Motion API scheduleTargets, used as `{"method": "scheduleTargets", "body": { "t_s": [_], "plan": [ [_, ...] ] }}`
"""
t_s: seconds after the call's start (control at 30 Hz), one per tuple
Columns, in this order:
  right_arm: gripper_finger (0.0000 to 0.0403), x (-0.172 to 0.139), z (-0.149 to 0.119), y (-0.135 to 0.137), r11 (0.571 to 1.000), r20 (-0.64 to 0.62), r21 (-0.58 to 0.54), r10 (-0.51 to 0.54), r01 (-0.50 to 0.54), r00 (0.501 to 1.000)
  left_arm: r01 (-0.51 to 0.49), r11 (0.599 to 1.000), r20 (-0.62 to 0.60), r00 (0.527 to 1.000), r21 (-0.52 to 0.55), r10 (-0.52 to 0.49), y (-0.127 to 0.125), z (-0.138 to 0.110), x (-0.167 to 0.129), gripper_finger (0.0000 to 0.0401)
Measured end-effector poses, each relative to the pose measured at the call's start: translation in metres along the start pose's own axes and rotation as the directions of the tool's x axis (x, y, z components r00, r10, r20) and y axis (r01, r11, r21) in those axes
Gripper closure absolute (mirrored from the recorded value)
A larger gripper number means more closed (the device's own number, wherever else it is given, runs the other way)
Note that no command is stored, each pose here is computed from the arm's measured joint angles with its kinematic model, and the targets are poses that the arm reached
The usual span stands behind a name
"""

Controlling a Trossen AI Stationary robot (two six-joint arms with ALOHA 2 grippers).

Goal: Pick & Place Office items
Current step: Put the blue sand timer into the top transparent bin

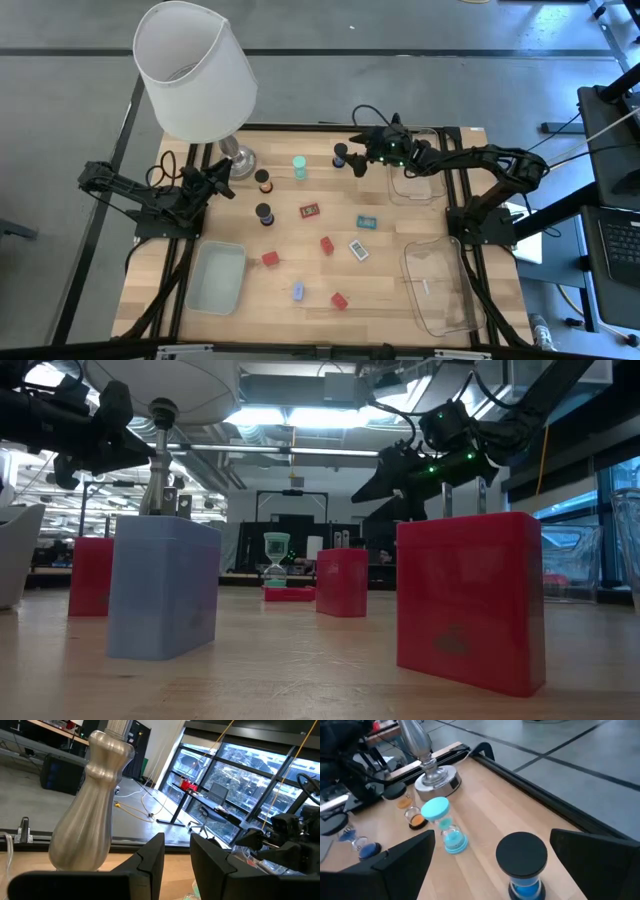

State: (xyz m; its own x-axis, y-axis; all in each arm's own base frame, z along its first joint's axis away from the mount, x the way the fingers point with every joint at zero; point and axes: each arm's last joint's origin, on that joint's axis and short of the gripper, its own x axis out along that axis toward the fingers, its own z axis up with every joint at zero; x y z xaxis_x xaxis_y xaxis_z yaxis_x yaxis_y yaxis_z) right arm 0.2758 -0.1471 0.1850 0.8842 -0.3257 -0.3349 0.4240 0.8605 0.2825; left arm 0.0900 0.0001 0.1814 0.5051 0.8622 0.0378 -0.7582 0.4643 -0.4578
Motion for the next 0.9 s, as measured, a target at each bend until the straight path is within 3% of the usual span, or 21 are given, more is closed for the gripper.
{"method": "scheduleTargets", "body": {
  "t_s": [0.3,0.7,0.9],
  "plan": [
    [0.0003,0.0,0.0,-0.005,0.978,0.032,0.114,-0.18,0.175,0.983,0.0,1.0,0.0,1.0,0.0,0.0,0.0,0.0,0.0,0.0313],
    [0.0003,0.008,-0.017,0.001,0.934,-0.04,0.218,-0.28,0.282,0.959,0.0,1.0,0.0,1.0,0.0,0.0,0.0,0.0,0.0,0.0313],
    [0.0003,0.027,-0.006,0.001,0.923,-0.112,0.215,-0.303,0.32,0.947,0.0,1.0,0.0,1.0,0.0,0.0,0.0,0.0,0.0,0.0313]
  ]
}}
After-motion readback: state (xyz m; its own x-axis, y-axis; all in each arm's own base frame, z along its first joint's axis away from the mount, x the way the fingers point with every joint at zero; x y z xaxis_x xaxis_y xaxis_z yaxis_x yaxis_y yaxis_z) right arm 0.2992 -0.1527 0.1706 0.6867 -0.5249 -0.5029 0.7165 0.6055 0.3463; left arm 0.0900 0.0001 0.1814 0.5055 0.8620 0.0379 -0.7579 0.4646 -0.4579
